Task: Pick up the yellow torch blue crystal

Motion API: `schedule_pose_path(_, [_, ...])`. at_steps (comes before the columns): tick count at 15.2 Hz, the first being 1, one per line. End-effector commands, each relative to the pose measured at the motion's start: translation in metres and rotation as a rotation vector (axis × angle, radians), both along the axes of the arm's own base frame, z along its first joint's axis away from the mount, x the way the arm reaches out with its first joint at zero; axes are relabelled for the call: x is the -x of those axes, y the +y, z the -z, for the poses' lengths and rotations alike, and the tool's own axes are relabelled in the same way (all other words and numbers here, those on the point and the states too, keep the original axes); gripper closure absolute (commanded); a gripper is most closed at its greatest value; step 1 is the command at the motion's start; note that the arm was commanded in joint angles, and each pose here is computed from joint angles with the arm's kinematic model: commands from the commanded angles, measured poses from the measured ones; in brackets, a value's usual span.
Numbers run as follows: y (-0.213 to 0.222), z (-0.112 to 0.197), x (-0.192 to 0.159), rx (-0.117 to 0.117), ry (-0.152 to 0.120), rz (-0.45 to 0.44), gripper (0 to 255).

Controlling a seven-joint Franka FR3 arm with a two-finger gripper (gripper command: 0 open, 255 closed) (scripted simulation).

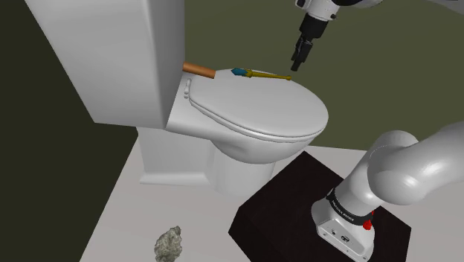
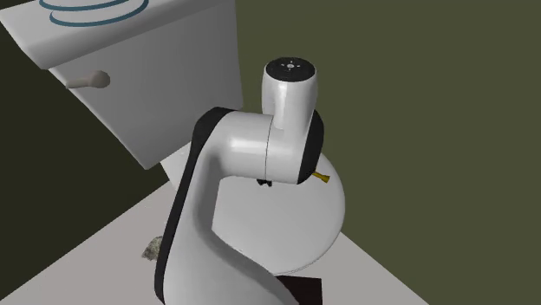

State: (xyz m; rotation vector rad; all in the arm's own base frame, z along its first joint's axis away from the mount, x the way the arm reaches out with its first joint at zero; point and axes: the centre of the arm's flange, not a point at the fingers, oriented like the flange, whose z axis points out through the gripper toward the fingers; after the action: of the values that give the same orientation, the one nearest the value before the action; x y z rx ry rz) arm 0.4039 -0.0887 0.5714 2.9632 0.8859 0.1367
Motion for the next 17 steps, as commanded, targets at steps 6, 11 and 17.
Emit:
schedule_pose_path(6, [-0.023, 0.037, -0.089, -0.051, 0.026, -0.408, 0])
schedule_pose_path(11, [-0.021, 0.065, -0.127, -0.073, 0.037, -0.574, 0])
schedule_pose_path(17, [-0.021, 0.094, -0.127, -0.073, 0.037, -0.574, 0])
